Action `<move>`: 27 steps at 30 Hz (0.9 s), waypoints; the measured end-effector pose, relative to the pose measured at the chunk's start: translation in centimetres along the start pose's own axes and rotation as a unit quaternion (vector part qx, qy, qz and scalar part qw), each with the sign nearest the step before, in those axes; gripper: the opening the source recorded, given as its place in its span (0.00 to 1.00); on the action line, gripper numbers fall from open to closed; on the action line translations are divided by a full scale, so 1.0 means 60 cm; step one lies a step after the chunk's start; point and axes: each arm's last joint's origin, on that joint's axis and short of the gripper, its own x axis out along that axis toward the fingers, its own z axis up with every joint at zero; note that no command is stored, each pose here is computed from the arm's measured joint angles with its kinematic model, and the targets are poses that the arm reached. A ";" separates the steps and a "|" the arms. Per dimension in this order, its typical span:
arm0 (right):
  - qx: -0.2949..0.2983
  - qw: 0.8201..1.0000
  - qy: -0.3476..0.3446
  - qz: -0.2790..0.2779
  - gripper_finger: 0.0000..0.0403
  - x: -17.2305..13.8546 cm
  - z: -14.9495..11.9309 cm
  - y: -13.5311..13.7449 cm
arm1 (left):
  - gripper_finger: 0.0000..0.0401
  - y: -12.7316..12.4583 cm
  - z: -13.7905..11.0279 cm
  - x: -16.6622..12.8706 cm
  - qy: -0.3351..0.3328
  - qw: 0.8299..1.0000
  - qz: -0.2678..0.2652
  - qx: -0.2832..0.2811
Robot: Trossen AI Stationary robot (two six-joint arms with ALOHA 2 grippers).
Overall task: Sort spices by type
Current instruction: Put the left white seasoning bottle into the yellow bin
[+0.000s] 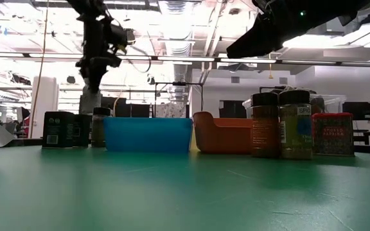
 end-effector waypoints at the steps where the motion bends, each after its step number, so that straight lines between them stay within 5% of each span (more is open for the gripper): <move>1: 0.000 1.000 0.000 0.000 0.65 0.000 0.000 0.000 | 0.49 -0.001 0.005 -0.009 -0.011 1.000 0.008 0.002; 8: 0.000 1.000 0.000 -0.001 0.65 0.000 0.000 -0.001 | 0.49 -0.039 0.046 -0.039 -0.126 0.990 0.018 0.057; 16: -0.001 1.000 0.009 -0.001 0.65 0.000 -0.003 -0.001 | 0.49 -0.116 0.107 -0.054 -0.329 0.933 -0.088 0.113; 27: -0.009 0.999 0.040 -0.032 0.65 -0.018 -0.007 -0.010 | 0.49 -0.198 0.201 0.020 -0.308 0.926 -0.151 0.159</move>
